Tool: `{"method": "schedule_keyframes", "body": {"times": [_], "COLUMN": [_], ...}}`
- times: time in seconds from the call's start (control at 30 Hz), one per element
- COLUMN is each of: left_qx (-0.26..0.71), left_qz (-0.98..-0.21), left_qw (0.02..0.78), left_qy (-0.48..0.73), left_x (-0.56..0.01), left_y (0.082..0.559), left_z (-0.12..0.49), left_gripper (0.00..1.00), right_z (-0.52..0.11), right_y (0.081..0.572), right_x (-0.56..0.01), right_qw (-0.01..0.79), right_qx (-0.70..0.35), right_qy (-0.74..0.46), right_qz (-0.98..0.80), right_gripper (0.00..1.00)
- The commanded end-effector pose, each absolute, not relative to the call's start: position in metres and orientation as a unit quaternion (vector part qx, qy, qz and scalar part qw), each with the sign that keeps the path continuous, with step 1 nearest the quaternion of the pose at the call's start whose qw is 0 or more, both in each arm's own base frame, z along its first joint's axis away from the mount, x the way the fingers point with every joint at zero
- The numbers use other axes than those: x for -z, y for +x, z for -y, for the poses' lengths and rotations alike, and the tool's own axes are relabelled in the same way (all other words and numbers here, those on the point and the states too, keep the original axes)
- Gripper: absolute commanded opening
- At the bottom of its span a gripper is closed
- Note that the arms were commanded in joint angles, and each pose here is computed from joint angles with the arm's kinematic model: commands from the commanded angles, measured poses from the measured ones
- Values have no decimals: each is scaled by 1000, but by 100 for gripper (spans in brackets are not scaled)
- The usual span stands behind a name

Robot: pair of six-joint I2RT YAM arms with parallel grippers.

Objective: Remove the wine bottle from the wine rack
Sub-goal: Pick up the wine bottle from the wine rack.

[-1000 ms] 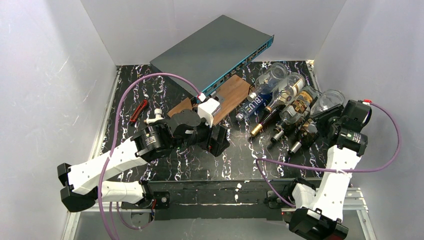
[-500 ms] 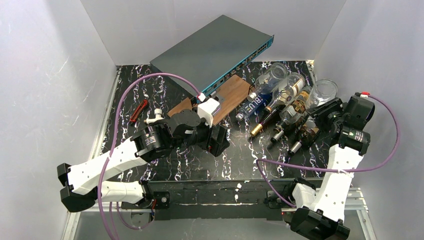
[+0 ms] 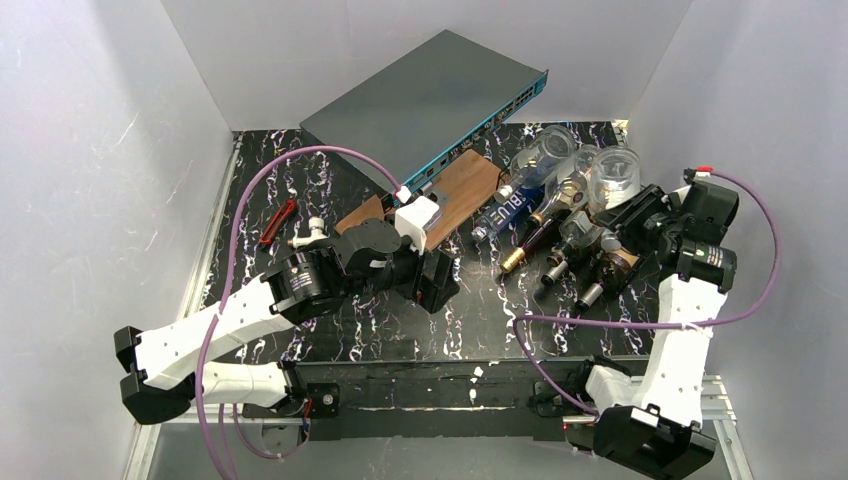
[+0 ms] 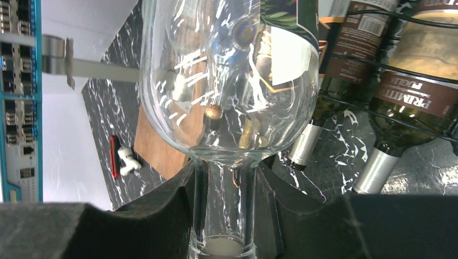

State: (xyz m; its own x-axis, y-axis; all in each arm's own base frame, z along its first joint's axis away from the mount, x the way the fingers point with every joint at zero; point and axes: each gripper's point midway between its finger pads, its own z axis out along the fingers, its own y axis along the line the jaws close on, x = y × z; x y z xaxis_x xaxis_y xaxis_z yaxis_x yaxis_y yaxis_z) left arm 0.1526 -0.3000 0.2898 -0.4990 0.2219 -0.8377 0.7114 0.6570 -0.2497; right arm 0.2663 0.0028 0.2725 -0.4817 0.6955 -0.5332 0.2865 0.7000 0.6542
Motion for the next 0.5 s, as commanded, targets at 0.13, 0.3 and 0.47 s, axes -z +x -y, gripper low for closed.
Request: {"method": "schedule_keyframes", "body": {"times": [0.13, 0.3, 0.47], "left_qx": [306, 306, 303], "left_qz": [-806, -806, -808], "left_qw": [424, 428, 429], "left_qy": [278, 270, 265], "left_x": [-301, -301, -299], "left_y": [152, 152, 152], "left_z": [295, 290, 287], "left_gripper": [99, 99, 99], "right_z": [-48, -66, -81], "right_y": [298, 299, 297], "right_x": [-359, -363, -375], "right_qw": [549, 551, 557], "right_qx": [-260, -261, -283], "right_qy": [73, 14, -29], "right_qz": [-791, -792, -780], "right_gripper": [1, 1, 1]}}
